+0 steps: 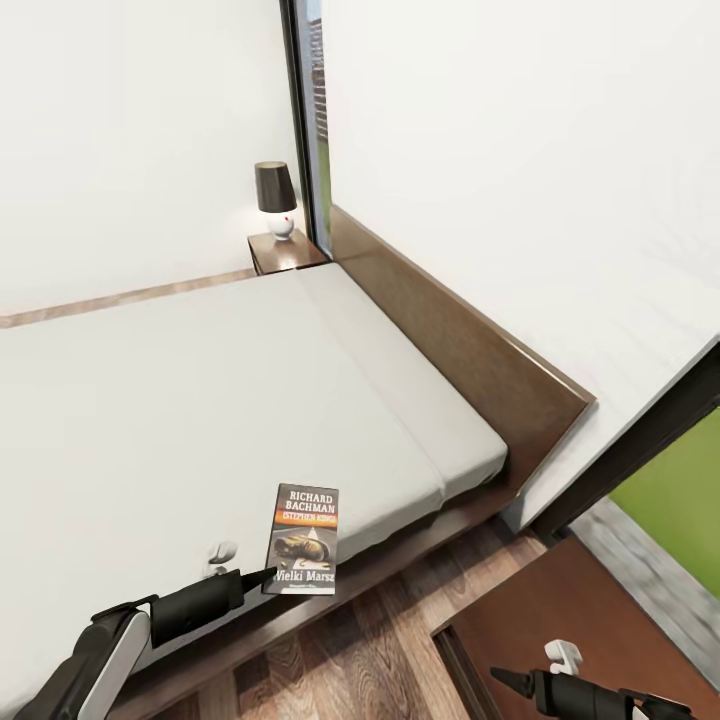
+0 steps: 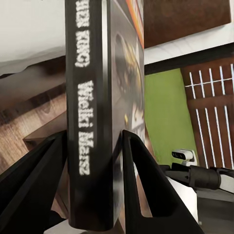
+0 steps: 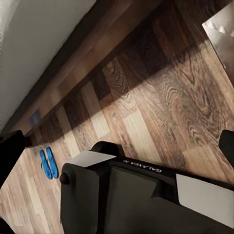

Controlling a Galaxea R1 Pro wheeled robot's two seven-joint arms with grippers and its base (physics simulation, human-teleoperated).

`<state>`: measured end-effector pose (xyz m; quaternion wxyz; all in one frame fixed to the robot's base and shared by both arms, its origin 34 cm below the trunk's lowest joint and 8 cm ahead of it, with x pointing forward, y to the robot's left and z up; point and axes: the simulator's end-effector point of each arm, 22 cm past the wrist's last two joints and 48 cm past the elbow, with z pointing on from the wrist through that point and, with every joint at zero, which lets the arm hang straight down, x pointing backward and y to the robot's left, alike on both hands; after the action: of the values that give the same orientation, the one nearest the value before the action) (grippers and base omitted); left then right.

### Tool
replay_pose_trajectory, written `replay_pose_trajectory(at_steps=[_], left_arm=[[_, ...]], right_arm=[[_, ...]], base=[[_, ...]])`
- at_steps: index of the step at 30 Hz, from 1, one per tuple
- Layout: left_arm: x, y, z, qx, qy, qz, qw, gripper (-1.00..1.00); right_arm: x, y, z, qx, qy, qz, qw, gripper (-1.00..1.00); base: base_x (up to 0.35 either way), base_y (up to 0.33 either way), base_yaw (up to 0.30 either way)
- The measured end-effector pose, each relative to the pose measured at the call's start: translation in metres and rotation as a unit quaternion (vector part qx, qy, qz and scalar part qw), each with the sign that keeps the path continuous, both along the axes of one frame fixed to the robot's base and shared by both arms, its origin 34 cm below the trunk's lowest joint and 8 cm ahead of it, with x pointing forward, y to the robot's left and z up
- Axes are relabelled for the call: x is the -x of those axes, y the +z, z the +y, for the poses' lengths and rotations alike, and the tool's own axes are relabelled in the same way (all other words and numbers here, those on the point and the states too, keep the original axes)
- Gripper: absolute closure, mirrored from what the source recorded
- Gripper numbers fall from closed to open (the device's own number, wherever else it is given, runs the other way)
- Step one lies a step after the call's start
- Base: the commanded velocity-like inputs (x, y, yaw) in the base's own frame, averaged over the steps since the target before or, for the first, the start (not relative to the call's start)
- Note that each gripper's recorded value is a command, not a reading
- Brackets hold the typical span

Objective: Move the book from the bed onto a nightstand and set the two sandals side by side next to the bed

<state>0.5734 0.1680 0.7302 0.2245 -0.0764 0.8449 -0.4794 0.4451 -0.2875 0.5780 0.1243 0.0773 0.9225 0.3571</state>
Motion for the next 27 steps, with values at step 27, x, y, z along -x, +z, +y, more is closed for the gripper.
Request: replay_pose_trajectory(at_steps=[27], left_arm=[[0.0003, -0.0005, 0.0002, -0.001, 0.0, 0.0, 1.0, 1.0]], right_arm=[[-0.0002, 0.0003, 0.0003, -0.001, 0.0, 0.0, 1.0, -1.0]], base=[[0.0, 0.0, 0.222]])
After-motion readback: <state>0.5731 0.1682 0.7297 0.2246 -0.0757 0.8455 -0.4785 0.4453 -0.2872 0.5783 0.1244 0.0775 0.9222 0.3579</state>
